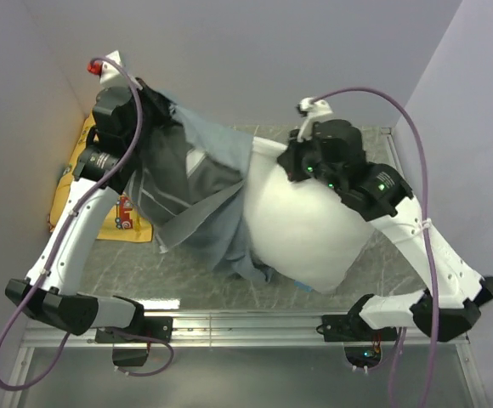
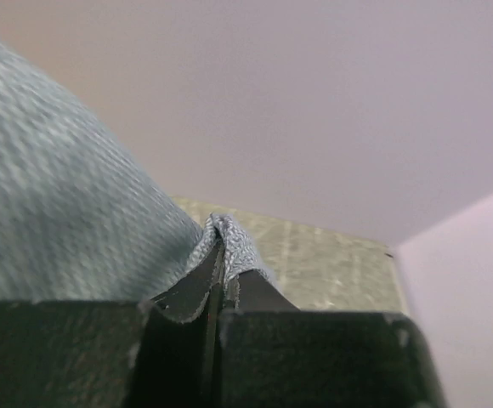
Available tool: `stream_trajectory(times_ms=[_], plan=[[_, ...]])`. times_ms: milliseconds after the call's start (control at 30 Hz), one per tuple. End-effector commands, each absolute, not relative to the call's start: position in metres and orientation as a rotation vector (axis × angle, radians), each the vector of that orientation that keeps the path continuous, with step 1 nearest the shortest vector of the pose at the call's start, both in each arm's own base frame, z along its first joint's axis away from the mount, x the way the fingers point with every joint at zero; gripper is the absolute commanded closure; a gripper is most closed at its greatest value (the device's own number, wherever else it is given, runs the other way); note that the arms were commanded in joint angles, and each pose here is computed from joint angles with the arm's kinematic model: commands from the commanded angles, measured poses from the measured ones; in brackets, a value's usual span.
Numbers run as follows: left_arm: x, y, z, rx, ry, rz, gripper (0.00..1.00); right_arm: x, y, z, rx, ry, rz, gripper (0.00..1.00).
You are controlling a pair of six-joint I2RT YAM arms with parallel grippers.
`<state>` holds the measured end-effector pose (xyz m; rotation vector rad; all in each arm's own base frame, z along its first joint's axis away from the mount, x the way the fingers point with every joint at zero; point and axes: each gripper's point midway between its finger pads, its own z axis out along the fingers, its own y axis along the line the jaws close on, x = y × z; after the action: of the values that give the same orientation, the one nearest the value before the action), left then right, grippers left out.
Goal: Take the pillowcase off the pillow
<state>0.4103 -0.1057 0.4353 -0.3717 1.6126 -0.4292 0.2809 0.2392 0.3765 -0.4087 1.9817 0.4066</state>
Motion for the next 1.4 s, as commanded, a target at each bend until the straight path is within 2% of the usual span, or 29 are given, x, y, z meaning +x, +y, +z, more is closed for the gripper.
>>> stream_trajectory(times_ms=[0,33,67,133,167,300,333,400,433,533,633,700,733,800,967,1000,1100,1200,1300,1333,1367], plan=[[0.430,-0.121,0.425,-0.263,1.686,-0.413,0.98,0.316,0.206,0.327,-0.224,2.072,0.455,1.00],[0.436,-0.131,0.410,-0.245,1.725,-0.424,0.96,0.336,0.186,0.309,-0.144,2.095,0.421,1.00],[0.440,-0.136,0.397,-0.231,1.754,-0.431,0.96,0.339,0.181,0.261,-0.133,2.200,0.411,1.00],[0.443,-0.153,0.375,-0.207,1.799,-0.453,0.96,0.358,0.162,0.224,-0.044,2.252,0.377,1.00],[0.446,-0.159,0.368,-0.201,1.803,-0.468,0.95,0.362,0.156,0.185,-0.027,2.337,0.330,1.00],[0.451,-0.183,0.323,-0.183,1.879,-0.493,0.89,0.389,0.145,0.134,0.079,2.421,0.228,1.00],[0.454,-0.191,0.312,-0.162,1.905,-0.508,0.77,0.392,0.146,0.128,0.086,2.434,0.214,1.00],[0.456,-0.198,0.313,-0.134,1.911,-0.515,0.59,0.408,0.144,0.121,0.109,2.438,0.164,1.00],[0.454,-0.203,0.318,-0.118,1.899,-0.523,0.41,0.412,0.142,0.113,0.116,2.452,0.136,1.00],[0.438,-0.210,0.338,-0.100,1.835,-0.563,0.24,0.427,0.136,0.118,0.138,2.430,0.069,1.00],[0.411,-0.218,0.343,-0.080,1.814,-0.601,0.19,0.438,0.134,0.116,0.142,2.431,0.041,0.99],[0.395,-0.220,0.322,-0.087,1.848,-0.605,0.19,0.443,0.135,0.120,0.148,2.419,0.037,0.98],[0.381,-0.224,0.327,-0.077,1.830,-0.641,0.18,0.445,0.134,0.119,0.151,2.423,0.030,0.96],[0.365,-0.230,0.297,-0.078,1.873,-0.678,0.17,0.449,0.135,0.123,0.157,2.412,0.033,0.92],[0.344,-0.257,0.238,-0.010,1.974,-0.731,0.18,0.454,0.142,0.153,0.148,2.362,0.091,0.66],[0.347,-0.264,0.241,0.005,1.949,-0.758,0.17,0.454,0.144,0.160,0.139,2.350,0.105,0.58],[0.355,-0.282,0.243,0.044,1.911,-0.820,0.17,0.446,0.148,0.184,0.111,2.309,0.124,0.44],[0.364,-0.293,0.235,0.055,1.940,-0.823,0.18,0.432,0.145,0.214,0.100,2.253,0.099,0.36],[0.378,-0.286,0.216,-0.016,2.003,-0.726,0.36,0.407,0.153,0.238,0.076,2.214,0.153,0.34],[0.380,-0.284,0.215,-0.036,2.003,-0.715,0.54,0.392,0.157,0.244,0.058,2.203,0.181,0.33],[0.381,-0.282,0.216,-0.056,1.996,-0.711,0.63,0.382,0.163,0.242,0.038,2.206,0.197,0.33]])
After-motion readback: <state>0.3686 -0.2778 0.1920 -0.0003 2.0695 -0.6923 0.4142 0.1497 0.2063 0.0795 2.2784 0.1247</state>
